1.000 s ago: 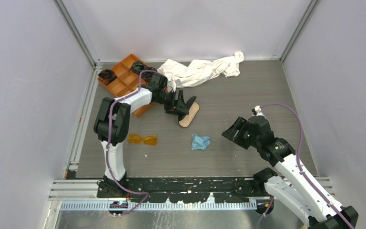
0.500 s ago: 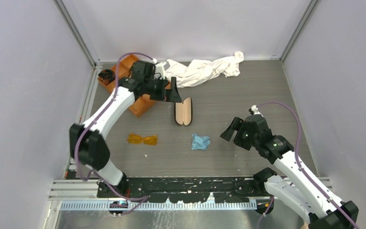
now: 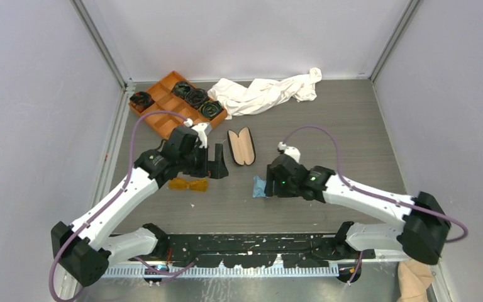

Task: Organize the sunglasses
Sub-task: Pick up the glasses cleaning cloth from the center of the board.

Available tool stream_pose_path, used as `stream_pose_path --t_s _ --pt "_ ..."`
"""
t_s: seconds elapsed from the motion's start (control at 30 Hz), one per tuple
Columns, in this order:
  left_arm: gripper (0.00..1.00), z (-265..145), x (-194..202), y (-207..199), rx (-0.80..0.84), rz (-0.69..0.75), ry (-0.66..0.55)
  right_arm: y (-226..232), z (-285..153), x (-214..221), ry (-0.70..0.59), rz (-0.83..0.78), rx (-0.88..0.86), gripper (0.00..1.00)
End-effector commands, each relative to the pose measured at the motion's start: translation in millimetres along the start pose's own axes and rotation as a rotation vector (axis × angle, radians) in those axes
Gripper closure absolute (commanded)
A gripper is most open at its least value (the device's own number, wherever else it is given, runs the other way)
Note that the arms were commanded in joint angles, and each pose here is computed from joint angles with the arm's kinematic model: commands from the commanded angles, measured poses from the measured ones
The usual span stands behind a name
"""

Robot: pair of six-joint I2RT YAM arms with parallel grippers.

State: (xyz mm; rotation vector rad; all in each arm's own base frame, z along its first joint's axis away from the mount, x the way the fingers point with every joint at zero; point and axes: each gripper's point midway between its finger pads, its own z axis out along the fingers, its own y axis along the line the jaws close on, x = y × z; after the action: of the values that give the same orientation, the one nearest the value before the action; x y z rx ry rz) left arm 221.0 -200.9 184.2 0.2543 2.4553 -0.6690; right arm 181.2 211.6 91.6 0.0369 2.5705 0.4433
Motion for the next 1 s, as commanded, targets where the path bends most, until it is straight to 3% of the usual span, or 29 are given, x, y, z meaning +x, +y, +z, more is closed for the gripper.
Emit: stream_pose_path --t_s 0.0,0.13,0.43,0.6,0.73,0.8,0.9,0.97 --pt "0.00 -14.5 -4.6 13.8 -0.081 -0.070 -0.105 40.6 16.1 -18.2 -0.090 -0.069 -0.013 0.38" --pt "0.00 -9.5 1.3 11.1 -0.054 -0.089 -0.093 45.7 44.6 -9.1 -0.067 -0.125 0.034 0.42" --pt "0.00 0.0 4.5 6.6 -0.029 -0.098 -0.058 35.8 61.7 -20.1 -0.114 -0.148 0.135 0.63" --pt "0.00 2.9 6.9 7.0 -0.023 -0.096 -0.054 30.1 66.4 -22.0 -0.119 -0.171 0.169 0.66" --pt "0.00 6.7 6.9 5.6 -0.013 -0.106 -0.051 27.5 72.7 -20.8 -0.103 -0.186 0.191 0.63" --pt "0.00 8.4 7.6 5.2 -0.011 -0.109 -0.045 27.8 74.3 -20.5 -0.104 -0.186 0.189 0.70" --pt "0.00 11.5 9.9 6.4 -0.016 -0.110 -0.031 30.8 70.6 -24.4 -0.105 -0.172 0.172 0.94" --pt "0.00 14.0 9.9 8.4 -0.025 -0.118 -0.033 34.2 61.4 -30.9 -0.121 -0.161 0.153 1.00"
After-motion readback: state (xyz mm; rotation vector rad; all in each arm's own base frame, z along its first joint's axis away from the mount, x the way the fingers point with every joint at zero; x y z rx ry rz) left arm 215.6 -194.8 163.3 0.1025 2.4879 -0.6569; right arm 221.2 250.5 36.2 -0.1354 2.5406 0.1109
